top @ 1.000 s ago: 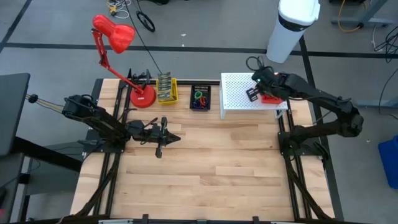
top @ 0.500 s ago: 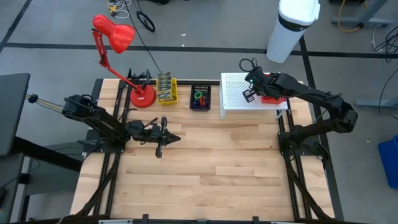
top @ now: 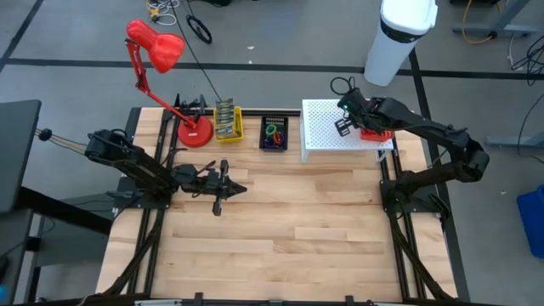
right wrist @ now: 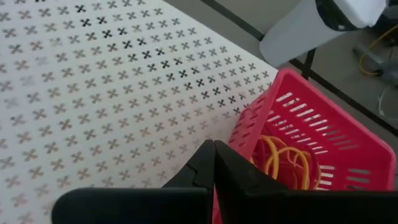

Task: Pick & Place Office Desk Supplies
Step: Put the red bin with the rubber bands onto the white shelf, then put the black bin with the spiral keychains onto the white shelf

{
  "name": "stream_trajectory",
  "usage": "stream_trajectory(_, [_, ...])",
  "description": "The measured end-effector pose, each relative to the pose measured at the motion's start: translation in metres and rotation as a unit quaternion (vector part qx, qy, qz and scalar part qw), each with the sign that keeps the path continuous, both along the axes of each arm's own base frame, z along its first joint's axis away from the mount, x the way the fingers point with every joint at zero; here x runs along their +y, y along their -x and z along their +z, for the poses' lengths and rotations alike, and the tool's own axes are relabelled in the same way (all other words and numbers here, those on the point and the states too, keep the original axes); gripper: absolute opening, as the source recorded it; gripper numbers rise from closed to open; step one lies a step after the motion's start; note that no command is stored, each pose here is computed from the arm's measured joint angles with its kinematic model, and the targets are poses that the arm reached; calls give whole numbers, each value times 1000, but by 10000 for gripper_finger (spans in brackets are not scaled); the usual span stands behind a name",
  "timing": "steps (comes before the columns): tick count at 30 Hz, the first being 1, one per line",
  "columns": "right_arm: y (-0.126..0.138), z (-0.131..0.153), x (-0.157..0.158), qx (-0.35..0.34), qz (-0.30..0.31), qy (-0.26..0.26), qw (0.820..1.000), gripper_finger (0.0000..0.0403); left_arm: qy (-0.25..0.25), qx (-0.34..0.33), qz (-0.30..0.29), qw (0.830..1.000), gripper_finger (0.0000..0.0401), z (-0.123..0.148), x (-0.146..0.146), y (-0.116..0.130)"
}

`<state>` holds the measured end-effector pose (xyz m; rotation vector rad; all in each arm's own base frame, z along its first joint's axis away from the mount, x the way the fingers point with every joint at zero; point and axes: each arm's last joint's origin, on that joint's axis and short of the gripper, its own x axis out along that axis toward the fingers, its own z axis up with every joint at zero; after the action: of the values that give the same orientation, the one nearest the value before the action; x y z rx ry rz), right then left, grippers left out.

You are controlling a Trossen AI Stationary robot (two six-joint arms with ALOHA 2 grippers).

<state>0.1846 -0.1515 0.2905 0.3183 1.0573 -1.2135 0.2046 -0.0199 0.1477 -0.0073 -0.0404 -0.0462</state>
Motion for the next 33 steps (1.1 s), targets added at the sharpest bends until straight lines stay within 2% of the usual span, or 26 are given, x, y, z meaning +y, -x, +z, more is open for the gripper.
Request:
stream_trajectory(6, [-5, 3, -3, -28, 10, 18, 999, 8, 0, 0, 0, 1000, 13, 0, 0, 0])
stream_trajectory(10, [-5, 4, -3, -12, 17, 31, 999, 7, 9, 3, -1, 1000, 13, -1, 0, 0])
stream_trajectory(13, [-7, 13, 7, -21, 48, 52, 997, 7, 53, 49, -4, 997, 13, -8, 0, -2])
stream_trajectory(16, [-16, 23, 30, -70, 126, 45, 989, 5, 34, 100, -1, 994, 13, -13, -1, -10])
stream_trajectory(20, [-28, 28, 72, -149, 229, 63, 960, 3, 10, 147, 21, 989, 8, -11, -2, -27])
stream_trajectory(22, [-35, 23, 93, -206, 282, 69, 935, 3, -12, 141, 22, 990, 7, -6, -3, -35])
stream_trajectory(24, [-43, 12, 114, -268, 329, 69, 903, 2, -61, 133, -4, 989, 6, -3, -9, -37])
stream_trajectory(27, [-52, -7, 140, -315, 380, 67, 867, 2, -105, 109, -15, 988, 5, -2, -16, -33])
stream_trajectory(29, [-59, -17, 151, -313, 392, 78, 862, 2, -104, 86, 6, 991, 5, -3, -13, -26])
stream_trajectory(33, [-83, -28, 151, -276, 386, 87, 876, 2, -69, 33, 26, 997, 5, -5, 0, -8])
